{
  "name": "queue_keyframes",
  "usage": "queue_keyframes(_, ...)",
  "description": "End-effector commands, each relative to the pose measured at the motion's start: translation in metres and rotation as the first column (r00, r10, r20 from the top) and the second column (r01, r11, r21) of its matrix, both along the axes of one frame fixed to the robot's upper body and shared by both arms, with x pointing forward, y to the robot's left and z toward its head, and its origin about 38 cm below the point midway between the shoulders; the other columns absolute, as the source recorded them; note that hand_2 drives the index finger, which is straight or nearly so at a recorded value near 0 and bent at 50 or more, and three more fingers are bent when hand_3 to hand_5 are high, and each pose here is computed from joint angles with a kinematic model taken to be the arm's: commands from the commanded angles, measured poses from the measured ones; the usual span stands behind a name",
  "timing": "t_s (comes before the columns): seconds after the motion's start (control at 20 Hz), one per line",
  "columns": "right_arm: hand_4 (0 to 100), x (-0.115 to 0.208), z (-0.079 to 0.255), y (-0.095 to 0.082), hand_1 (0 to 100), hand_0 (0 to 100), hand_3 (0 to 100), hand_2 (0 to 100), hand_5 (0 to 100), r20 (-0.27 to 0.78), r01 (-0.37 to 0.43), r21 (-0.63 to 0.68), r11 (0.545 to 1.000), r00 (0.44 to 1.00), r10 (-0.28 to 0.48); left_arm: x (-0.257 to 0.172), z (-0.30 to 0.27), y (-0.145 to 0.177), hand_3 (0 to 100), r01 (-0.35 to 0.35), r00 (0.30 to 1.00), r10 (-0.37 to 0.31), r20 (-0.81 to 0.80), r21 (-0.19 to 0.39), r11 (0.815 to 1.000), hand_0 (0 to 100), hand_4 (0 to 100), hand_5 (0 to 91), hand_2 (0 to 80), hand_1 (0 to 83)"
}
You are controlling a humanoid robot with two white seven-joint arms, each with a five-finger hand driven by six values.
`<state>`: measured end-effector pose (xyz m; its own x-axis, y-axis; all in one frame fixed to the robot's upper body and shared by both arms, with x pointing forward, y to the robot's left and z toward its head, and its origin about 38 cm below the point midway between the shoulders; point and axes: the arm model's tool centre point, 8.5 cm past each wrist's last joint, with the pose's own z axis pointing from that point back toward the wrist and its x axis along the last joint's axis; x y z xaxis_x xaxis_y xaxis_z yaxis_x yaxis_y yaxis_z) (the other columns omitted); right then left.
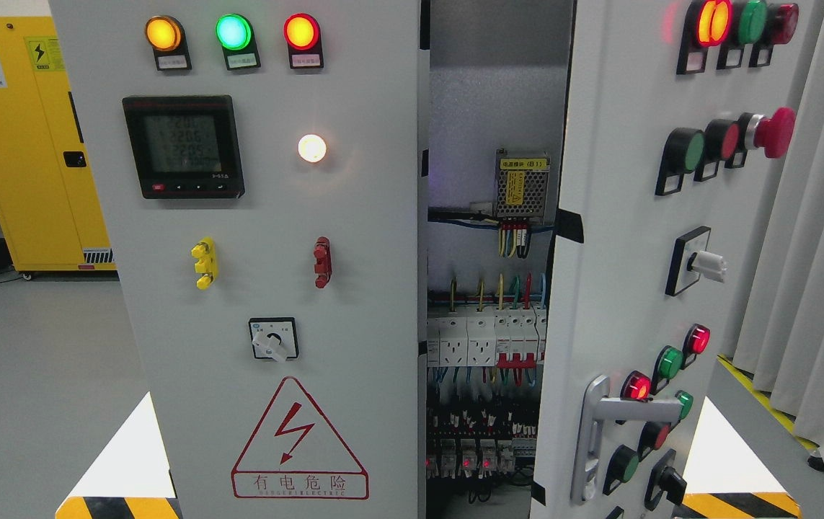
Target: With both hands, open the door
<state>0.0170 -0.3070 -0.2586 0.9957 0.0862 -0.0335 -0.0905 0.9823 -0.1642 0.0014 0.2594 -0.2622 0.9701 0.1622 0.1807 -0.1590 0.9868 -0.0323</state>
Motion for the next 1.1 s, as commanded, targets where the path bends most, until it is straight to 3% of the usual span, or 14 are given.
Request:
queue_keyframes(0.0, 0, 0.007, 0.0, 0.0, 50, 0, 0, 4, 0, 0.011, 0.0, 0.0, 1.0, 1.0, 0.0, 0.001, 0.001, 0.006, 0, -0.001, 1.0, 0.001, 0.004, 0.008, 1.0, 12, 0, 0.0, 0.0, 55.6)
queue_keyframes(0.35, 0, 0.007, 0.0, 0.0, 50, 0, 0, 4, 0, 0.011, 0.0, 0.0, 1.0, 1.0, 0.0, 0.013, 0.002, 0.01, 0, -0.004, 0.999, 0.003, 0.053, 0.014, 1.0, 12, 0, 0.0, 0.0, 55.6)
queue_keyframes(0.55, 0, 0.007, 0.0, 0.001, 50, 0, 0, 4, 0, 0.011, -0.002, 0.002, 1.0, 1.0, 0.002, 0.058, 0.013, -0.002, 0, 0.04, 0.966, -0.023, 0.256, -0.062, 0.997, 12, 0, 0.0, 0.0, 55.6)
queue_keyframes(0.65, 0, 0.007, 0.0, 0.0, 50, 0, 0, 4, 0, 0.011, -0.002, 0.0, 1.0, 1.0, 0.002, 0.09, 0.029, 0.005, 0, 0.107, 0.921, -0.058, 0.385, -0.107, 0.988, 12, 0, 0.0, 0.0, 55.6)
queue_keyframes(0.8, 0, 0.007, 0.0, 0.0, 50, 0, 0, 4, 0, 0.011, 0.001, 0.0, 1.0, 1.0, -0.001, 0.129, 0.064, 0.012, 0, 0.256, 0.818, -0.116, 0.563, -0.177, 0.95, 12, 0, 0.0, 0.0, 55.6)
queue_keyframes(0.9, 0, 0.007, 0.0, 0.0, 50, 0, 0, 4, 0, 0.011, 0.0, 0.0, 1.0, 1.0, 0.0, 0.149, 0.095, 0.024, 0, 0.357, 0.73, -0.14, 0.669, -0.199, 0.913, 12, 0, 0.0, 0.0, 55.6)
queue_keyframes(1.05, 0, 0.007, 0.0, -0.001, 50, 0, 0, 4, 0, 0.011, 0.0, -0.001, 1.0, 1.0, 0.0, 0.172, 0.14, 0.029, 0, 0.515, 0.584, -0.205, 0.785, -0.164, 0.841, 12, 0, 0.0, 0.0, 55.6)
